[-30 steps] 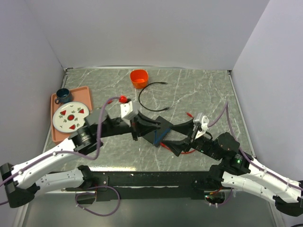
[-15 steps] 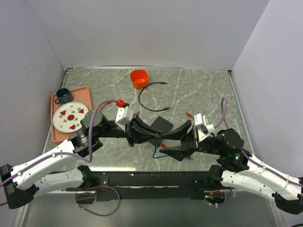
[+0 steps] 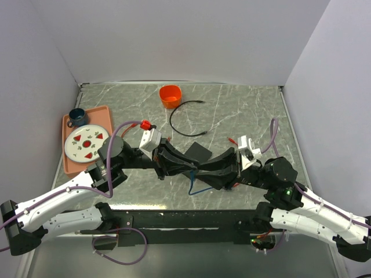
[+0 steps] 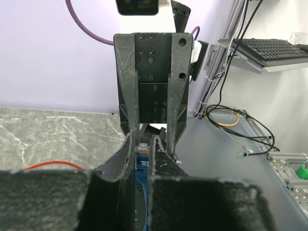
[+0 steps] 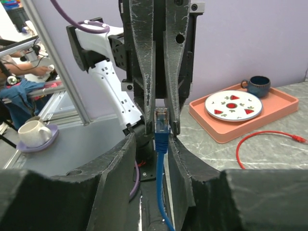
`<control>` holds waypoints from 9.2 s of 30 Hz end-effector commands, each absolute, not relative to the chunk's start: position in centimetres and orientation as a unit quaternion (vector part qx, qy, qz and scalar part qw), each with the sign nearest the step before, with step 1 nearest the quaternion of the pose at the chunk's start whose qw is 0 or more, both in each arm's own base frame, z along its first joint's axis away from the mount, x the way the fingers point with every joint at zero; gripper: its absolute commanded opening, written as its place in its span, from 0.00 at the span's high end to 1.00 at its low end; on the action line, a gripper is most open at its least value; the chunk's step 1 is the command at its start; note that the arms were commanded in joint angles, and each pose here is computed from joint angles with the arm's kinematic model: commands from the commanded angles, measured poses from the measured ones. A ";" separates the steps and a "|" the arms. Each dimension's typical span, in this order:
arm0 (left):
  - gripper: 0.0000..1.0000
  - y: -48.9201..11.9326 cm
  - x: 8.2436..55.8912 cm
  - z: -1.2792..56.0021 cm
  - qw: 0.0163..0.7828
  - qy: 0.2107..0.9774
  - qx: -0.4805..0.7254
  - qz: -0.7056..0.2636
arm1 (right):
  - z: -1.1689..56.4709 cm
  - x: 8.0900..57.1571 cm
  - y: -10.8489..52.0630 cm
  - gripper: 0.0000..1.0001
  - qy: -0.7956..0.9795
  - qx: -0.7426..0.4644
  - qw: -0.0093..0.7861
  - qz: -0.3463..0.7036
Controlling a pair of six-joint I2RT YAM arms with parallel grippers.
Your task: Insert the plug into the switch port
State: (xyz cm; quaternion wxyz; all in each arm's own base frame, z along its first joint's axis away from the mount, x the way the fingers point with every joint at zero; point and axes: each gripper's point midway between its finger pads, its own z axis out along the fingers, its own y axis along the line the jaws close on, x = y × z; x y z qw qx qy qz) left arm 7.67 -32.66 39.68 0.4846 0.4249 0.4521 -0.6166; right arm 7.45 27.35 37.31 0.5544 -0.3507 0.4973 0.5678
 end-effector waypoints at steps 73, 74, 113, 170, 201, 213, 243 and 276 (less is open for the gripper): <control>0.03 -27.2 16.9 35.3 0.641 0.582 0.234 -0.443 | 29.6 1.5 24.5 1.00 0.225 -0.579 0.636 0.457; 0.03 -27.3 17.0 35.2 0.640 0.584 0.234 -0.441 | 29.6 1.5 24.5 1.00 0.223 -0.581 0.636 0.456; 0.03 -30.5 32.4 15.7 0.405 0.801 0.158 -0.412 | 9.2 22.8 19.1 1.00 0.909 -0.174 0.342 0.162; 0.19 -33.6 32.7 5.5 0.249 0.838 0.226 -0.429 | 1.6 21.7 24.1 1.00 0.937 -0.221 0.251 0.101; 0.03 -27.2 35.3 14.8 0.407 0.823 0.118 -0.379 | 6.0 22.2 23.0 1.00 0.917 -0.217 0.319 0.099; 0.18 -35.2 25.3 16.8 0.312 0.786 0.215 -0.488 | 12.7 20.3 23.5 1.00 0.834 -0.243 0.438 0.230; 0.99 -39.9 21.9 16.6 0.277 0.775 0.227 -0.520 | 14.9 19.8 21.8 0.48 0.814 -0.194 0.485 0.254; 0.99 -40.0 21.4 19.6 0.279 0.756 0.208 -0.555 | 14.5 20.2 20.6 0.48 0.801 -0.153 0.518 0.259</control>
